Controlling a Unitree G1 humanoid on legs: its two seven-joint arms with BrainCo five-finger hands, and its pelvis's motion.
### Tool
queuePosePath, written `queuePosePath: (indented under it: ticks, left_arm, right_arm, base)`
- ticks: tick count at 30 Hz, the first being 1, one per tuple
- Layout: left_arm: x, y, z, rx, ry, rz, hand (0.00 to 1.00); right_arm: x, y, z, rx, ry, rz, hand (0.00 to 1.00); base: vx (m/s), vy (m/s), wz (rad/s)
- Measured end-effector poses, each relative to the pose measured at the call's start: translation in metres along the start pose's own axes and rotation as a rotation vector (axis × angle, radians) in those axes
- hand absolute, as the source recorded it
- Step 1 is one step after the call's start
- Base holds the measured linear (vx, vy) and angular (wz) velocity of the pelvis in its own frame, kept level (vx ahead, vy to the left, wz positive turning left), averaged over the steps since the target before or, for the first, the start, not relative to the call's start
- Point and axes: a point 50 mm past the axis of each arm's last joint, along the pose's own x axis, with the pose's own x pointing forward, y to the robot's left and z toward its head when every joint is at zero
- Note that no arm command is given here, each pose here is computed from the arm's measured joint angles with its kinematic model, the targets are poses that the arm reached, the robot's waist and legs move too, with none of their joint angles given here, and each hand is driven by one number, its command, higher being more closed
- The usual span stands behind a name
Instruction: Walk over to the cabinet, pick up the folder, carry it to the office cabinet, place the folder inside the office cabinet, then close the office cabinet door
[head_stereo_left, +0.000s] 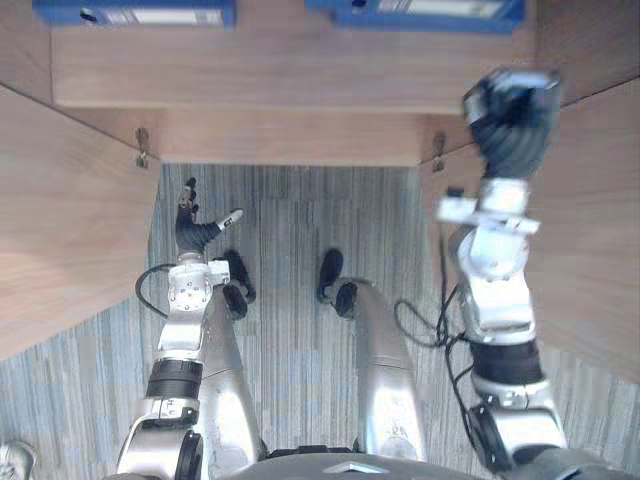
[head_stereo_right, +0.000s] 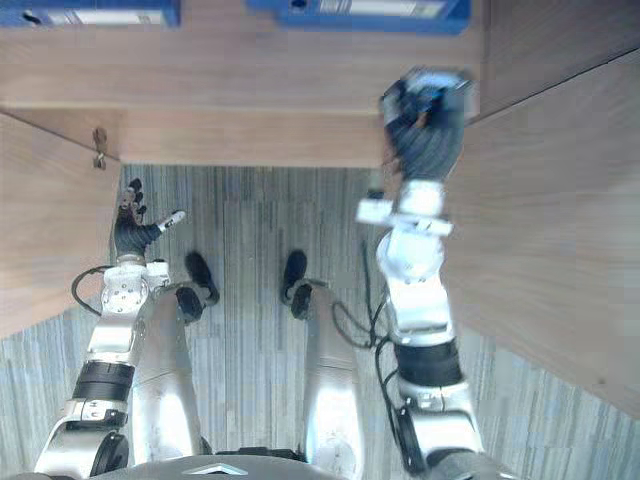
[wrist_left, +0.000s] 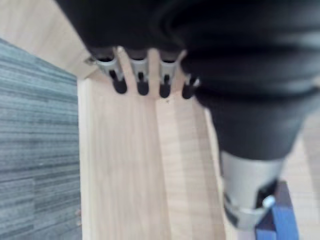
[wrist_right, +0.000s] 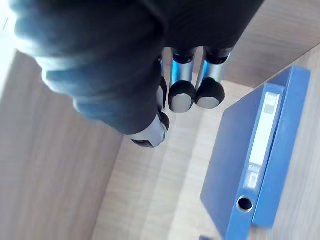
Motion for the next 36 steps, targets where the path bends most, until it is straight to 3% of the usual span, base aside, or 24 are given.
queuePosePath:
  ticks: [6,10,19,20,30,36]
  left_arm:
    - [-0.041,-0.006,-0.048,0.049,0.179,-0.048,0.0]
    - [-0.059,-0.008,-0.068,0.083,0.264,-0.073,0.0]
    - [-0.095,-0.013,-0.12,0.214,0.482,-0.195,0.0]
    - [-0.099,-0.01,-0.125,0.228,0.51,-0.199,0.0]
    - [-0.15,0.011,-0.168,0.293,0.758,-0.204,0.0]
    - [-0.171,0.022,-0.183,0.306,0.869,-0.179,0.0]
  right_arm:
    - [-0.084,0.043,-0.031,0.095,0.316,0.252,1.0]
    - [-0.137,0.054,-0.068,0.061,0.595,0.34,1.0]
    - [-0.265,0.027,-0.135,-0.187,1.21,0.488,1.0]
    - [-0.277,0.021,-0.139,-0.208,1.27,0.487,0.0]
    - [-0.352,-0.025,-0.138,-0.307,1.665,0.361,0.0]
    - [-0.372,-0.041,-0.131,-0.303,1.794,0.204,0.0]
  base:
    - [0.11,0.036,0.0]
    - [0.14,0.051,0.03]
    - [0.11,0.034,-0.01]
    - [0.12,0.014,-0.11]
    - [0.02,0.025,-0.18]
    - [-0.04,0.058,-0.33]
